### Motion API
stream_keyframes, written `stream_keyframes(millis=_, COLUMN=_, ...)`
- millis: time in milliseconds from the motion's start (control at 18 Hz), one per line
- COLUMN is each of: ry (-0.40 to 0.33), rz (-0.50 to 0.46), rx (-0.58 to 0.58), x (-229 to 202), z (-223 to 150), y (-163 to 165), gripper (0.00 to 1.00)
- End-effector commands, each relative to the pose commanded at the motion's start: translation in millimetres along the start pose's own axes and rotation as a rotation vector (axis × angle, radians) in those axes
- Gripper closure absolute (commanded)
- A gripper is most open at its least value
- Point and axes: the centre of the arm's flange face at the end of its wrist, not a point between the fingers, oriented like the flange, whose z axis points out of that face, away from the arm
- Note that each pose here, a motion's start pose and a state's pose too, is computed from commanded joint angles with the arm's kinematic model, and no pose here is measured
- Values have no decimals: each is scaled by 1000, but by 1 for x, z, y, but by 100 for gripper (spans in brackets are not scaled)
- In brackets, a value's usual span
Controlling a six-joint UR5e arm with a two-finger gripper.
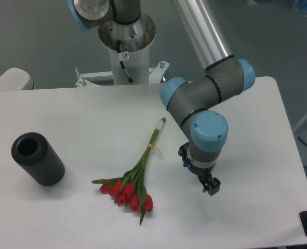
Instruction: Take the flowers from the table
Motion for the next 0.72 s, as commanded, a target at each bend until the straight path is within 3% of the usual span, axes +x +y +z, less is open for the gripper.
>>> stream_keyframes(millis=556, ry=11, rz=-17, rx=1, x=7, z=5, y=-4, gripper=0)
stream_keyframes(millis=722, ry=14, rz=-87, rx=2, x=17, z=0, y=-7, gripper=0)
